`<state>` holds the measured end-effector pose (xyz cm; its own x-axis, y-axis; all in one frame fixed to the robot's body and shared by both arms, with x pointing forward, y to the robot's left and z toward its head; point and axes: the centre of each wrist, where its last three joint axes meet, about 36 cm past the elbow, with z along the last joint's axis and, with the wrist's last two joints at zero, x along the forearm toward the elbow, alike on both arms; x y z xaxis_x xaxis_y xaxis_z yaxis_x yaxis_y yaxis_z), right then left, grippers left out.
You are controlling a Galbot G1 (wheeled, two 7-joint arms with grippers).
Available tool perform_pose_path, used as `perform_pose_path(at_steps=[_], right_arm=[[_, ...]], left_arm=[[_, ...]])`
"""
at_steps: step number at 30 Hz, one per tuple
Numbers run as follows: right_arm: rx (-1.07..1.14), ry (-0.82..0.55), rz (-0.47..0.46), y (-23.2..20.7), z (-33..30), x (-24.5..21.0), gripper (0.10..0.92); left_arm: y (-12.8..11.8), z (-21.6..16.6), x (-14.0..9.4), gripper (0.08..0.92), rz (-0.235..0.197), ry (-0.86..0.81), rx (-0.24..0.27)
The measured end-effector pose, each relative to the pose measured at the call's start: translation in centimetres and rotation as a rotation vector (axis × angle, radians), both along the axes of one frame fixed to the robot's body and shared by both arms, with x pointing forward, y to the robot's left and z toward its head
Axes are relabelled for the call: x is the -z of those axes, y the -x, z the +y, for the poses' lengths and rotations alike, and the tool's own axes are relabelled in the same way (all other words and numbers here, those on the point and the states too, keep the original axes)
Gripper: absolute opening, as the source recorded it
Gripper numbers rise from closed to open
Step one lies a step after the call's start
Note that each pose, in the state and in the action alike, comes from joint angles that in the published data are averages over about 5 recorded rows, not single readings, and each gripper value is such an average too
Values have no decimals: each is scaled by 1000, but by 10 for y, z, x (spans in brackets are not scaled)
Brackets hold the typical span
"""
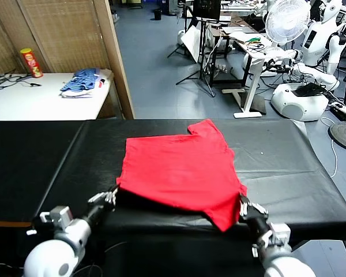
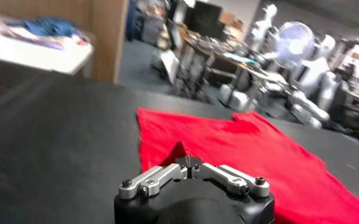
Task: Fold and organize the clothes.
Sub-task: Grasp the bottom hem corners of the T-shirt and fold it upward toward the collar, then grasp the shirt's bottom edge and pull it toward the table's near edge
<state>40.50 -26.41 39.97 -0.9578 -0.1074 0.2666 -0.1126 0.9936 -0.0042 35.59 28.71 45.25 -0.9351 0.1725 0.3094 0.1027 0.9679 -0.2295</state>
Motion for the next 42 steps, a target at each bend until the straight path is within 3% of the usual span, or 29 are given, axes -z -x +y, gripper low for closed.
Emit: perform_pose_path(at_steps=[9,12,17,19,22,26,30,35,38,42], right_arm=[[-49,-24,31,-47,-1,17,133],[-64,-53,75,-43,-6,15,213],[-55,-44,99,-20,-12,-6,477],[-55,-25,95,-8,-14,-16,594],[-56,4,92,9,-16,-24,732],[-53,23,109,24,-17,-20,793],[-50,27,119,31,-16,-15,773],[-48,21,131,33,-15,-9,613],[-47,15,144,35,-13,-4,465],[-44,7,146,39,-11,-1,236]], left_arm=[[-37,1,19,125,0,-116,11],[-47,0,25,125,13,-143,9],[-52,-1,29,143,27,-185,9],[-50,-1,29,206,28,-196,10],[-45,1,28,366,33,-203,12],[-33,2,29,567,59,-188,23],[-23,2,33,752,111,-138,37],[-18,2,39,793,169,-71,52],[-17,3,42,737,186,-46,61],[-17,4,45,541,196,-29,63]])
